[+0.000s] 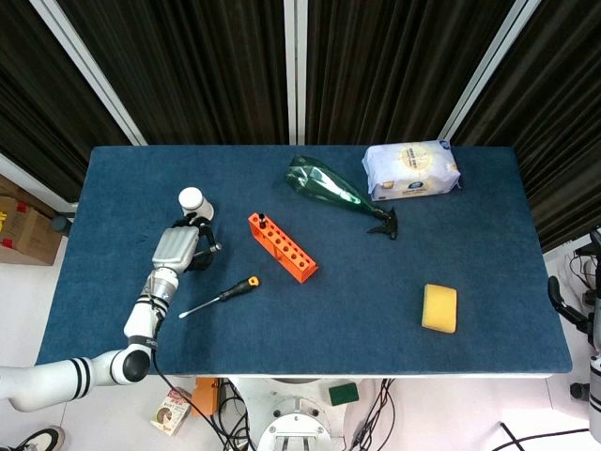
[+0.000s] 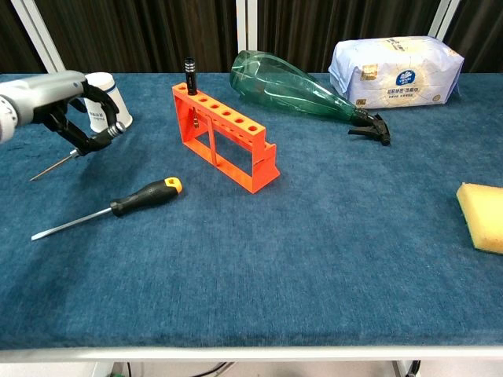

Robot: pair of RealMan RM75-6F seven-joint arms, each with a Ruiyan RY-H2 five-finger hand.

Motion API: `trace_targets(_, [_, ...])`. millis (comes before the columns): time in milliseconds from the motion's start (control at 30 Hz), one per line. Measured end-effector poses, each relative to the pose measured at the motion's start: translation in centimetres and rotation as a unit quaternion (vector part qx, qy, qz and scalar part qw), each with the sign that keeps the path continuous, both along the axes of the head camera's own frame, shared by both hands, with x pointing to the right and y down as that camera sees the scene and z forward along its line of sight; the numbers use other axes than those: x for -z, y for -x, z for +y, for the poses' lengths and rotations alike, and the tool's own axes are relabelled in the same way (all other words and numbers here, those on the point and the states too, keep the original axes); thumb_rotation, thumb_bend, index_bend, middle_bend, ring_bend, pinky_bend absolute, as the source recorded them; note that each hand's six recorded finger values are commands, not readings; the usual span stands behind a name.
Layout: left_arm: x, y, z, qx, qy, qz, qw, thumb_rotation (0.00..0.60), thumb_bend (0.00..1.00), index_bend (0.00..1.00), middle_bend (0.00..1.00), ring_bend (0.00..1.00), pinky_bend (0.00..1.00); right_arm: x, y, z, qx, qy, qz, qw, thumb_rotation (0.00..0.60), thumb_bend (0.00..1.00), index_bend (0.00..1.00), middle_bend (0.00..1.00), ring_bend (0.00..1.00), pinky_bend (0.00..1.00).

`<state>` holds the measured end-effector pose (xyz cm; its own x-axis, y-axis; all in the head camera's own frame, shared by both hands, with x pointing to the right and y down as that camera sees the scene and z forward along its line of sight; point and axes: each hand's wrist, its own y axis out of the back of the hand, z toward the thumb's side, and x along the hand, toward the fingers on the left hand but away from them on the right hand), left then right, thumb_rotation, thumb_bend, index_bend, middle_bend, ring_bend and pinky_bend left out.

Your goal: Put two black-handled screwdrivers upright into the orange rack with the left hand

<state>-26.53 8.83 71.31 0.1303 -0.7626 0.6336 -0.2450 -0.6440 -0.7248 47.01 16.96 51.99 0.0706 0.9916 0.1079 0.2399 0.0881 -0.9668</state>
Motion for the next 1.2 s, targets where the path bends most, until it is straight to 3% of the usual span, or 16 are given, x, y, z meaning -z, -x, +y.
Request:
trace_targets(167, [1.8,1.2,-0.6,0.03,0.002,0.033,0.999,0.6,0.33,0.57,0.27,0.06,0.18,-0.1,0.2,0.0,0.002,0.001,0.001,1.0,0.6,0.39,0.0,0.0,0.0,0.0])
trace_targets(500, [3.7,1.9,-1.2,0.075,0.019,0.122,0.9895,0.6,0.33,0.6,0.28,0.06,0.18,-0.1,0.7,0.1,0.007,0.001,0.002,1.0,0.6,0.39,0.0,0.0,0.0,0.0])
trace_targets(733, [5.6,1.4,-1.5,0.103,0.018,0.206,0.973,0.6,0.33,0.62,0.3,0.06,0.18,-0.1,1.0,0.2,0.009,-0.001,0.001,1.0,0.6,0.39,0.0,0.0,0.0,0.0])
trace_targets(933, [7.5,0.0,-1.6,0.087,0.012,0.266,0.9599,0.6,0.33,0.63,0.3,0.07,0.18,0.0,1.1,0.3,0.012,-0.002,-0.001,0.9999,0.6,0.39,0.0,0.0,0.0,0.0])
trace_targets(1200, [9.1,-1.9,-1.4,0.059,0.007,0.288,0.9559,0.6,0.33,0.64,0.32,0.09,0.2,0.5,1.1,0.4,0.014,-0.007,-0.002,0.9999,0.6,0.39,0.0,0.0,0.0,0.0])
